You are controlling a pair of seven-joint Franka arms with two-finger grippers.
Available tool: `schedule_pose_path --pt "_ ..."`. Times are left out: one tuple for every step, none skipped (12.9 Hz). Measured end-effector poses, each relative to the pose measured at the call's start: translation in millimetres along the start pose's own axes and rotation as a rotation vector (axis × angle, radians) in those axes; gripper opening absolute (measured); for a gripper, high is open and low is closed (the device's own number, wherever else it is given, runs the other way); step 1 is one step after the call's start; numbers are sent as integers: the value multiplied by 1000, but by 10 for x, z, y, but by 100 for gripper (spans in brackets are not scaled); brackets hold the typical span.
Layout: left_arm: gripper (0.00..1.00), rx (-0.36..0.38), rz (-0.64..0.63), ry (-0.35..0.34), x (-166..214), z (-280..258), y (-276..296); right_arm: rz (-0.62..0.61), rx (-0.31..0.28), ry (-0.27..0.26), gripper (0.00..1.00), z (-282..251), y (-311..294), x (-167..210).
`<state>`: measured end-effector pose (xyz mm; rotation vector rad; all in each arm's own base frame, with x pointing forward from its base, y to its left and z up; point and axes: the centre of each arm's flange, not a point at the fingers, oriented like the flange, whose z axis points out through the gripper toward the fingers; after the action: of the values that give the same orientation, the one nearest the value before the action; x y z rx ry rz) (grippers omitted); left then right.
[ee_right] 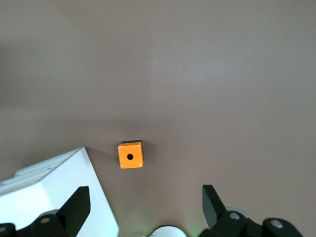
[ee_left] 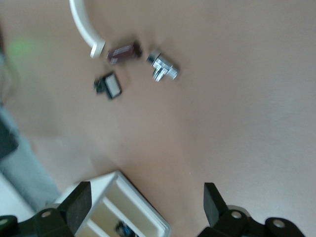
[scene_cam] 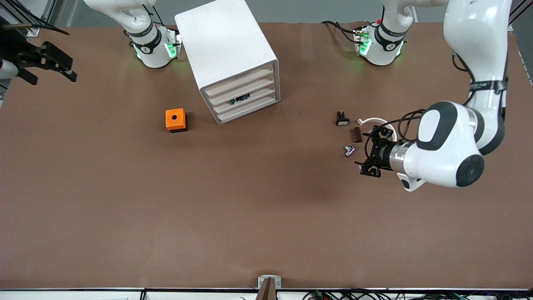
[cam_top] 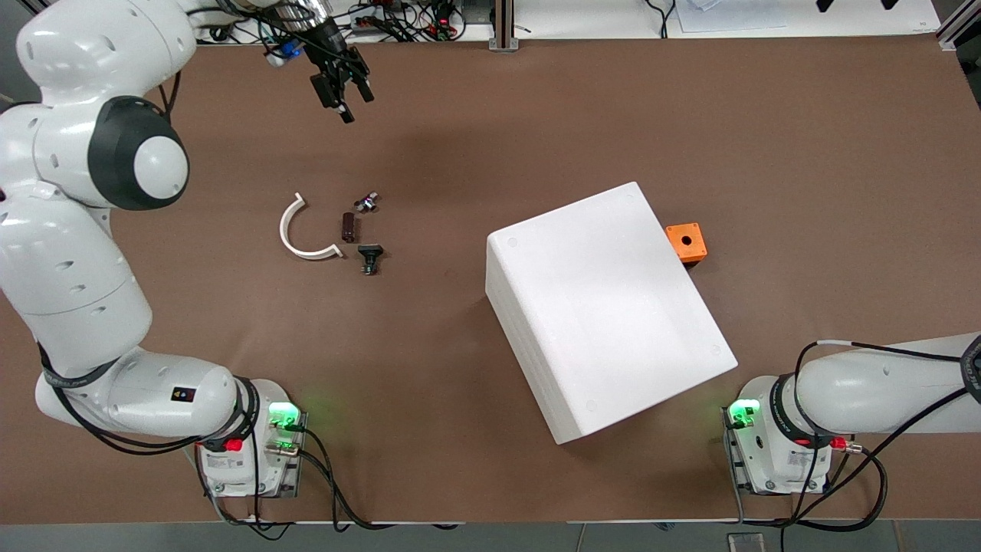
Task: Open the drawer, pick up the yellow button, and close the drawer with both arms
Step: 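Grasp the drawer front with the left gripper while the right gripper approaches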
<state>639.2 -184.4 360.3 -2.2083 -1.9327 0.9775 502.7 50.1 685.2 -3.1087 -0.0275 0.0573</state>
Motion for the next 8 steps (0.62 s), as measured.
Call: schedule_pose_path --pt "100 47 -39 -48 51 153 64 34 -2 -10 100 54 -86 32" --pt "100 87 -69 -80 106 283 115 66 -4 -20 100 105 -138 63" --pt "100 117 -95 -105 145 398 162 96 -5 -30 100 158 -176 95" --pt "100 138 -124 -139 140 483 200 132 -7 -40 100 207 -227 121" --pt "100 156 -170 -188 94 533 224 177 -12 -51 100 261 -318 139" --pt "100 178 -231 -242 19 567 239 222 -19 -64 100 326 -473 150" --pt "100 202 -278 -278 -78 609 244 261 -28 -73 100 386 -652 151" --pt "100 221 -305 -291 -197 666 239 287 -36 -80 100 435 -821 140"
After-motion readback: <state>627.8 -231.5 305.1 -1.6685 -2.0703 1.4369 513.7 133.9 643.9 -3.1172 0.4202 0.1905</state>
